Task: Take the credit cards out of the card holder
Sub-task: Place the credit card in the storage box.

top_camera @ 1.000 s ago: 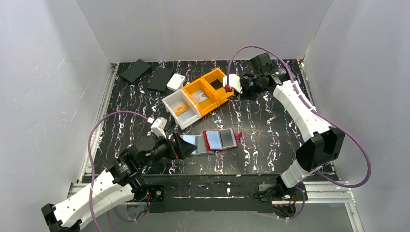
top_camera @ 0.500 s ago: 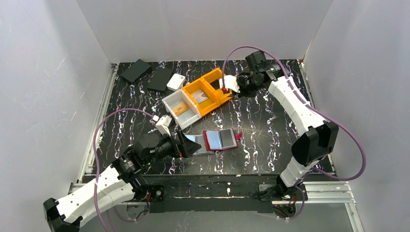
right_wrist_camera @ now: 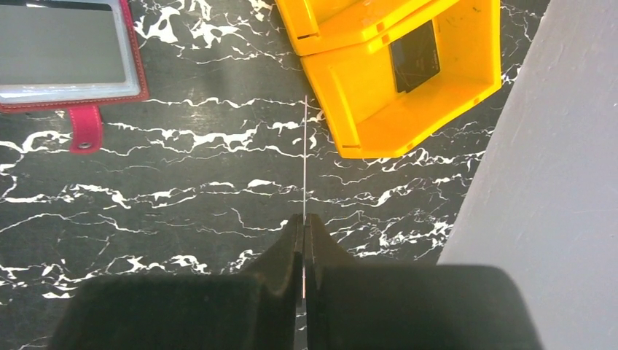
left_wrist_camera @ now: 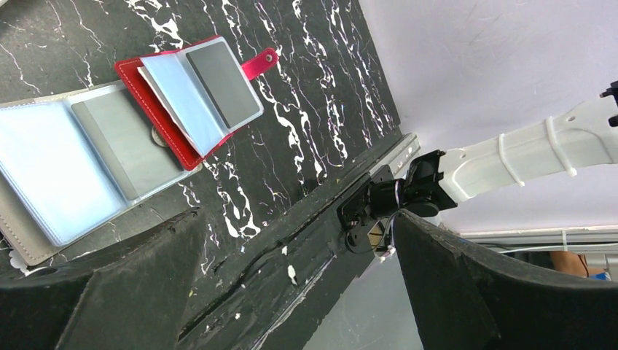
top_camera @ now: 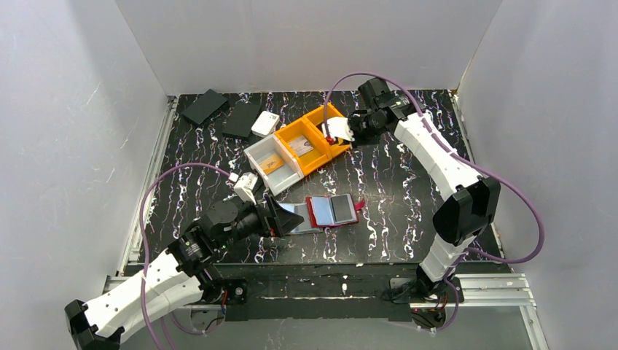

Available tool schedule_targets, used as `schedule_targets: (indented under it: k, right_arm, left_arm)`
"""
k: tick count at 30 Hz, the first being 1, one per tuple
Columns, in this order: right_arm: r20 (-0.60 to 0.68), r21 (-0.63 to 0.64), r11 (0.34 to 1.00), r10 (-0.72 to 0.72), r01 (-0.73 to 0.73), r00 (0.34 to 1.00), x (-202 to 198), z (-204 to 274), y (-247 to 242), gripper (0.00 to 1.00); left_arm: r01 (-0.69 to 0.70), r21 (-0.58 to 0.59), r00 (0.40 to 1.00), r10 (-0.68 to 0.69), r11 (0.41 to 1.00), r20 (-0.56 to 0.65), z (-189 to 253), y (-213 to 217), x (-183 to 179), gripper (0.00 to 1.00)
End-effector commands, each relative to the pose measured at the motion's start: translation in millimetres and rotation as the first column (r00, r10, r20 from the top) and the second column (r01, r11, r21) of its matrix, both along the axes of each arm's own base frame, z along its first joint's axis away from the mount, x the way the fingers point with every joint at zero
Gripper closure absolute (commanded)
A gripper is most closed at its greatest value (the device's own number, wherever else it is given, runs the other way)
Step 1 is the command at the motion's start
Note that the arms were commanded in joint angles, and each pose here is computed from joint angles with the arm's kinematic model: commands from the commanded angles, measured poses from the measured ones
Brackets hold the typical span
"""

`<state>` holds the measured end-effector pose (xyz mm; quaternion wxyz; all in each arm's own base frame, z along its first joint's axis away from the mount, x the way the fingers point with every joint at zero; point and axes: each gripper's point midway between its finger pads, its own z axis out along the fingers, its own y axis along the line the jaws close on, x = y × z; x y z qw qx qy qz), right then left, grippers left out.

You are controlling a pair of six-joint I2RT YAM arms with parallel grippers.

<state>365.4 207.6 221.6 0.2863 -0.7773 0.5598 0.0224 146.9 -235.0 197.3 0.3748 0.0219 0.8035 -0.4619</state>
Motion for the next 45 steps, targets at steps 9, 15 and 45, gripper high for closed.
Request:
schedule_targets:
  k: [9, 15, 45]
  right_arm:
    - [0.093, -0.121, 0.992, 0.048, -0.036, 0.995, 31, -5, 10, 0.99]
    - [0.123, -0.167, 0.984, 0.090, -0.069, 0.988, 45, -15, 21, 0.99]
    - [0.209, -0.153, 0.988, 0.060, -0.028, 0.976, 148, -73, 58, 0.99]
  left_arm:
    - [-0.016, 0.005, 1.000, 0.016, 1.000, 0.027, 18, 5, 3, 0.01]
    - [-0.038, 0.023, 0.999, 0.038, 0.999, 0.017, 19, 8, 6, 0.01]
    - [-0.193, 0.217, 0.949, 0.238, 0.957, -0.207, 10, 25, 95, 0.01]
